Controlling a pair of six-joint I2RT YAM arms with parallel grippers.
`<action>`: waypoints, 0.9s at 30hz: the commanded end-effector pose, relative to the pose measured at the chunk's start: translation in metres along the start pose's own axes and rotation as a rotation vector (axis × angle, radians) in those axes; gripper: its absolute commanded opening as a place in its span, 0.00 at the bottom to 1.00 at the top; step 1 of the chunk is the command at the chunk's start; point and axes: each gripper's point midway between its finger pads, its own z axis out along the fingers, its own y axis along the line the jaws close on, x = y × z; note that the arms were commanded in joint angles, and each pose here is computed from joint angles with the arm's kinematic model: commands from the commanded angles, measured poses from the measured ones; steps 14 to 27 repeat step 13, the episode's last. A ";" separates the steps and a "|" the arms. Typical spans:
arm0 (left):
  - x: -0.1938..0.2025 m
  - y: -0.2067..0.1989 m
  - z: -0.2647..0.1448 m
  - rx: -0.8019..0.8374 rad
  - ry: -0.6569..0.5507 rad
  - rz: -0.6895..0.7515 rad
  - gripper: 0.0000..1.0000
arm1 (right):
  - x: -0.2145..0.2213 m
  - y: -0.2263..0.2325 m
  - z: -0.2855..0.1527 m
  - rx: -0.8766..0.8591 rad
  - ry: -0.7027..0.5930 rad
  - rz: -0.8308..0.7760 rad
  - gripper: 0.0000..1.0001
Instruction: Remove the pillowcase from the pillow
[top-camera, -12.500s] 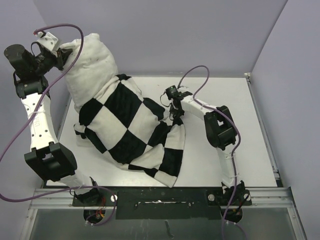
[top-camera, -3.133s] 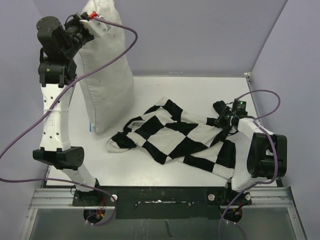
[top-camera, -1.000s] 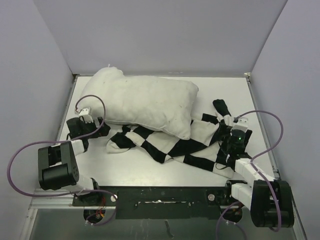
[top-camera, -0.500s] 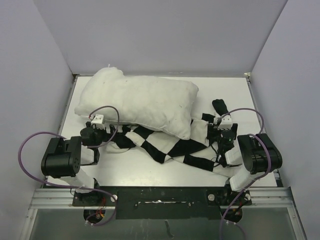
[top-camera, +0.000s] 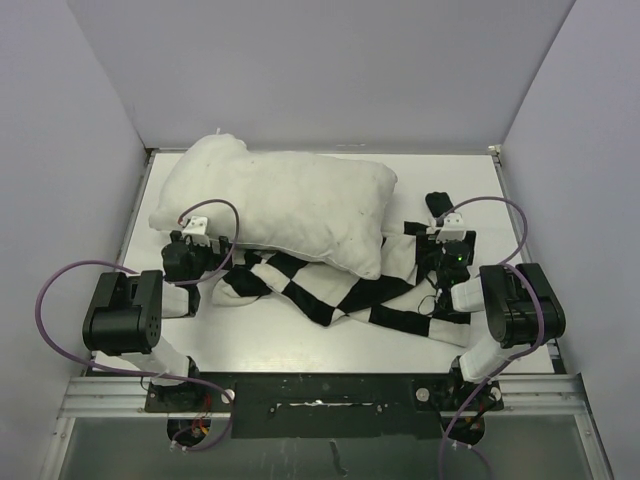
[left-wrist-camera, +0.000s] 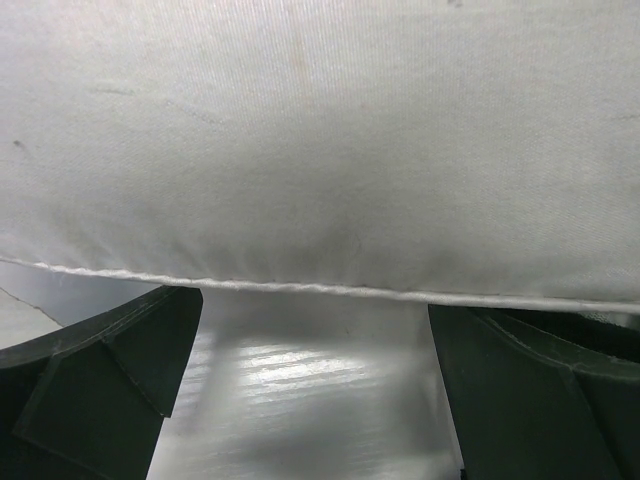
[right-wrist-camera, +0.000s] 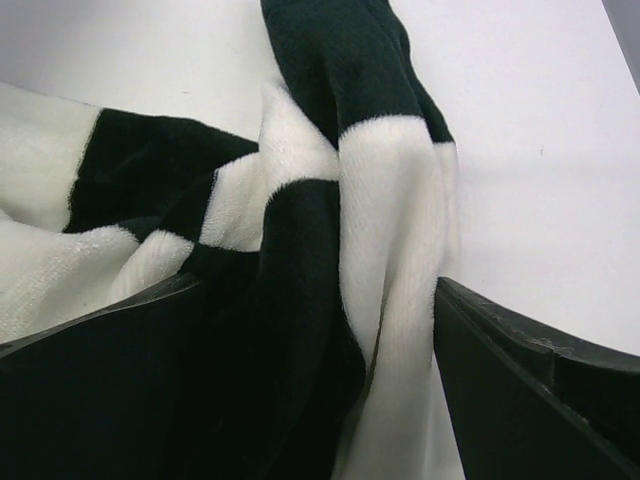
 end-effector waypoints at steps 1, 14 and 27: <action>-0.012 0.004 0.002 -0.018 -0.042 0.017 0.98 | -0.015 0.001 0.000 0.010 -0.050 -0.017 0.98; -0.012 0.004 0.003 -0.019 -0.042 0.017 0.98 | -0.014 0.004 0.003 -0.018 -0.035 -0.006 0.98; -0.012 0.004 0.003 -0.019 -0.042 0.017 0.98 | -0.014 0.004 0.003 -0.018 -0.035 -0.006 0.98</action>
